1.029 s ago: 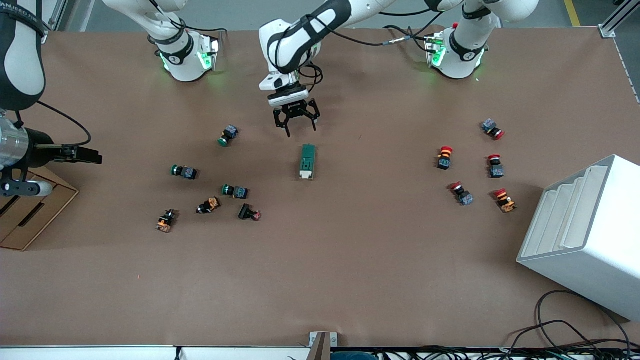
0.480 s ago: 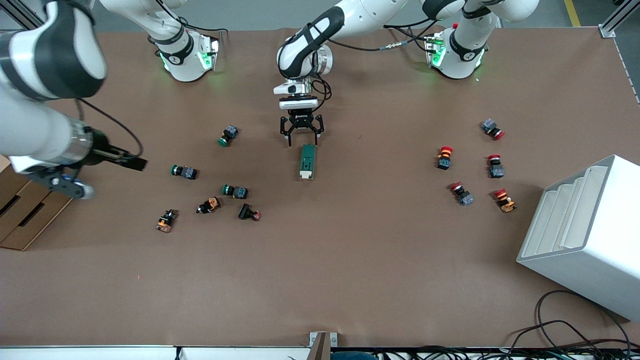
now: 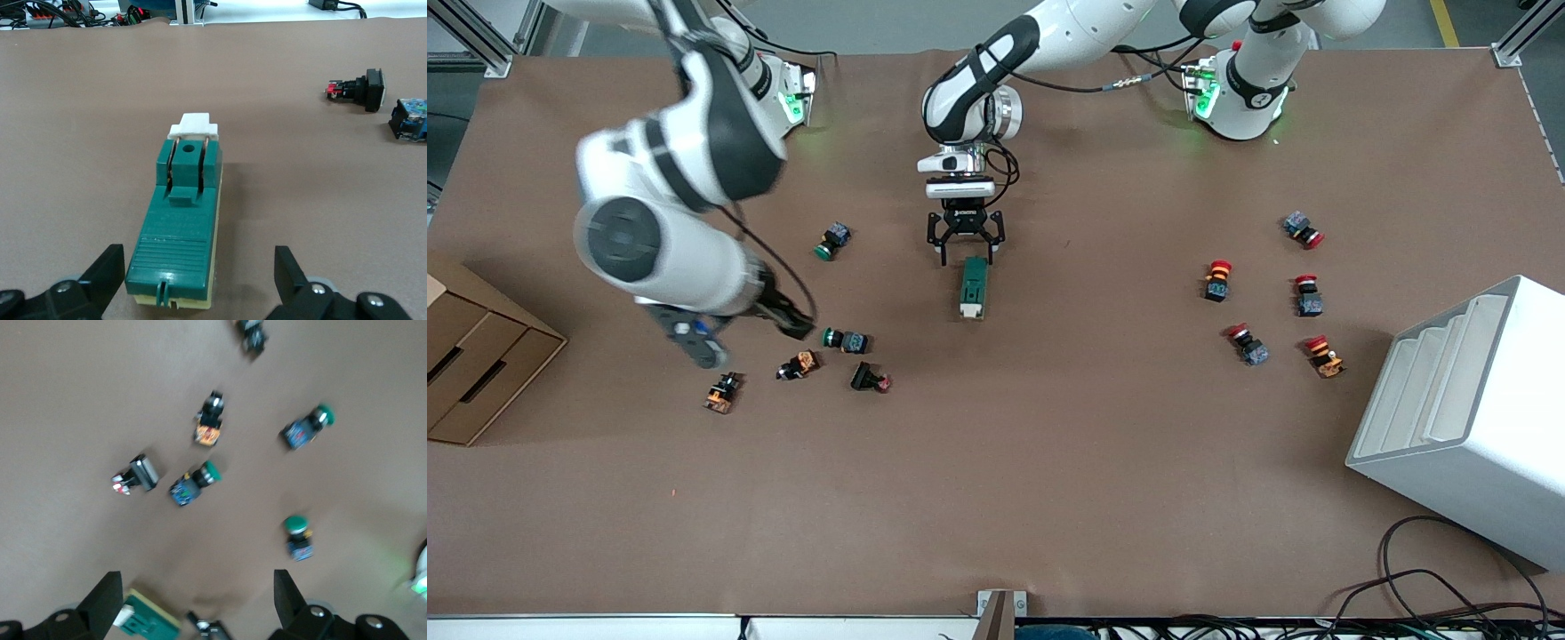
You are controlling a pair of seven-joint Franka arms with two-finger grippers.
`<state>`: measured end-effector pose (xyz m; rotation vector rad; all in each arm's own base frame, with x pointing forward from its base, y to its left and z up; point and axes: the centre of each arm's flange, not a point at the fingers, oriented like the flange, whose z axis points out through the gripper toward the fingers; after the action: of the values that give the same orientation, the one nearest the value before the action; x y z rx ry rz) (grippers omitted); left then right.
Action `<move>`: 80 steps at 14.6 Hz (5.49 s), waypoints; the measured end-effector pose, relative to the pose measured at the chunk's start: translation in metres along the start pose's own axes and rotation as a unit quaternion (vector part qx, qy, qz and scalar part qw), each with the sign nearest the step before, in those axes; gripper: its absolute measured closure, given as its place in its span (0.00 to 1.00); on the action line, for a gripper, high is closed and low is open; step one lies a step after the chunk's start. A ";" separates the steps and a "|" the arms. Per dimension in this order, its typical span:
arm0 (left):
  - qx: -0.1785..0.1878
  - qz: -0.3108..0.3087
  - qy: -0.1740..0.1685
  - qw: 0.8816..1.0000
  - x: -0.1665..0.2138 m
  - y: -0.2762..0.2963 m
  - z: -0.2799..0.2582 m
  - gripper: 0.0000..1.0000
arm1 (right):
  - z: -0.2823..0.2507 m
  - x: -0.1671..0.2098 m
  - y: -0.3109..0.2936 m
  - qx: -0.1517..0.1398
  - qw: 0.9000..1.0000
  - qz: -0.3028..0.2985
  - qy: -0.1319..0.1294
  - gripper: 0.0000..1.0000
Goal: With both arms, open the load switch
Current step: 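Press the right gripper onto the green switch base to steady it, then push the white handle down with the left gripper while the right gripper holds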
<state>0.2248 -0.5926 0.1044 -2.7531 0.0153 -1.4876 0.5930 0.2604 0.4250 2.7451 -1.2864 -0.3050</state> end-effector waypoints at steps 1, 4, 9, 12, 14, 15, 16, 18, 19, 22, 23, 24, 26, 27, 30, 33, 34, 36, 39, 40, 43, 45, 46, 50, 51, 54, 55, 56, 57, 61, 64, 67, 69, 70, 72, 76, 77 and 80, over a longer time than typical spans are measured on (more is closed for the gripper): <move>0.000 0.000 0.001 1.000 0.000 -0.001 0.001 0.00 | 0.017 -0.016 -0.014 0.001 1.000 0.025 0.002 0.00; -0.004 0.006 0.007 1.000 -0.003 -0.004 0.003 0.00 | 0.065 -0.056 -0.047 -0.001 0.996 0.084 0.009 0.00; -0.012 0.000 0.017 1.000 -0.007 -0.009 0.007 0.00 | 0.138 -0.091 -0.084 0.011 0.984 0.176 -0.011 0.00; -0.012 -0.015 0.023 1.000 -0.009 -0.012 0.010 0.00 | 0.167 -0.105 -0.095 0.015 0.976 0.215 -0.015 0.00; -0.011 -0.015 0.023 1.000 -0.011 -0.013 0.010 0.00 | 0.185 -0.118 -0.099 0.008 0.972 0.232 -0.022 0.00; -0.011 -0.013 0.023 1.000 -0.012 -0.014 0.010 0.00 | 0.196 -0.125 -0.101 0.002 0.971 0.238 -0.028 0.00; -0.010 -0.012 0.023 1.000 -0.013 -0.014 0.010 0.00 | 0.205 -0.130 -0.102 -0.003 0.970 0.243 -0.033 0.00; -0.010 -0.009 0.027 1.000 -0.015 -0.016 0.011 0.00 | 0.220 -0.133 -0.103 -0.011 0.968 0.246 -0.038 0.00; -0.009 -0.007 0.028 1.000 -0.018 -0.017 0.012 0.00 | 0.224 -0.134 -0.104 -0.015 0.968 0.249 -0.041 0.00; -0.006 -0.002 0.038 0.999 -0.023 -0.018 0.013 0.00 | 0.227 -0.143 -0.104 -0.019 0.965 0.254 -0.058 0.00; -0.006 -0.002 0.039 0.999 -0.024 -0.018 0.013 0.00 | 0.228 -0.148 -0.104 -0.021 0.966 0.252 -0.060 0.00; -0.006 -0.002 0.039 0.999 -0.024 -0.018 0.013 0.00 | 0.228 -0.153 -0.104 -0.023 0.966 0.250 -0.060 0.00; -0.006 -0.002 0.039 0.999 -0.024 -0.018 0.013 0.00 | 0.230 -0.159 -0.103 -0.030 0.966 0.252 -0.059 0.00; -0.006 -0.003 0.039 0.999 -0.024 -0.018 0.013 0.00 | 0.232 -0.161 -0.101 -0.037 0.965 0.252 -0.059 0.00; -0.006 -0.007 0.039 0.999 -0.024 -0.018 0.013 0.00 | 0.233 -0.163 -0.099 -0.050 0.965 0.251 -0.058 0.00; -0.006 -0.007 0.040 0.999 -0.025 -0.018 0.013 0.00 | 0.225 -0.165 -0.099 -0.062 0.965 0.249 -0.059 0.00; -0.007 -0.007 0.040 0.999 -0.025 -0.018 0.013 0.00 | 0.221 -0.166 -0.099 -0.070 0.964 0.249 -0.062 0.00; -0.007 -0.006 0.041 0.999 -0.025 -0.018 0.013 0.00 | 0.211 -0.168 -0.100 -0.082 0.963 0.248 -0.069 0.00; -0.008 -0.008 0.042 0.999 -0.025 -0.018 0.013 0.00 | 0.201 -0.174 -0.101 -0.089 0.964 0.242 -0.072 0.00; -0.008 -0.007 0.043 0.999 -0.026 -0.018 0.013 0.00 | 0.201 -0.176 -0.100 -0.091 0.964 0.240 -0.071 0.00; -0.009 -0.008 0.043 0.999 -0.026 -0.019 0.013 0.00 | 0.204 -0.181 -0.094 -0.118 0.963 0.234 -0.068 0.00; -0.009 -0.008 0.043 0.999 -0.026 -0.019 0.013 0.00 | 0.203 -0.182 -0.093 -0.126 0.962 0.233 -0.068 0.00; -0.009 -0.008 0.044 0.999 -0.026 -0.019 0.013 0.00 | 0.203 -0.183 -0.092 -0.128 0.962 0.232 -0.067 0.00; -0.009 -0.008 0.044 0.999 -0.026 -0.019 0.013 0.00 | 0.205 -0.189 -0.090 -0.138 0.962 0.227 -0.066 0.00; -0.009 -0.008 0.044 0.999 -0.026 -0.019 0.013 0.00 | 0.205 -0.191 -0.089 -0.141 0.962 0.226 -0.065 0.00; -0.009 -0.010 0.049 0.999 -0.028 -0.019 0.013 0.00 | 0.206 -0.196 -0.088 -0.147 0.962 0.222 -0.066 0.00; -0.009 -0.010 0.050 0.999 -0.028 -0.019 0.013 0.00 | 0.206 -0.197 -0.087 -0.148 0.962 0.221 -0.066 0.00; -0.009 -0.010 0.051 0.999 -0.029 -0.019 0.013 0.00 | 0.207 -0.198 -0.087 -0.148 0.962 0.220 -0.066 0.00; -0.009 -0.010 0.052 0.999 -0.029 -0.019 0.013 0.00 | 0.207 -0.198 -0.087 -0.149 0.962 0.220 -0.066 0.00; -0.009 -0.010 0.052 0.999 -0.029 -0.019 0.013 0.00 | 0.208 -0.201 -0.085 -0.158 0.961 0.217 -0.066 0.00; -0.009 -0.010 0.052 0.999 -0.029 -0.019 0.013 0.00 | 0.208 -0.202 -0.083 -0.164 0.960 0.217 -0.066 0.00; -0.009 -0.010 0.052 0.999 -0.029 -0.019 0.013 0.00 | 0.209 -0.204 -0.082 -0.167 0.960 0.214 -0.066 0.00; -0.009 -0.010 0.052 0.999 -0.029 -0.019 0.013 0.00 | 0.214 -0.211 -0.081 -0.172 0.960 0.210 -0.063 0.00; -0.009 -0.010 0.052 0.999 -0.029 -0.019 0.013 0.00 | 0.219 -0.214 -0.080 -0.176 0.960 0.208 -0.061 0.00; -0.009 -0.010 0.052 0.999 -0.029 -0.019 0.013 0.00 | 0.230 -0.218 -0.079 -0.184 0.959 0.206 -0.058 0.00; -0.009 -0.010 0.052 0.999 -0.029 -0.019 0.013 0.00 | 0.242 -0.219 -0.080 -0.187 0.959 0.206 -0.056 0.00; -0.009 -0.010 0.053 0.999 -0.029 -0.019 0.013 0.00 | 0.242 -0.219 -0.080 -0.187 0.959 0.206 -0.056 0.00; -0.009 -0.010 0.053 0.999 -0.029 -0.019 0.013 0.00 | 0.241 -0.218 -0.081 -0.185 0.959 0.206 -0.056 0.00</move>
<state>0.2197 -0.5728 0.0730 -2.6928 0.0032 -1.6432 0.4644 0.4800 0.2069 2.1199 -1.5973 -0.5970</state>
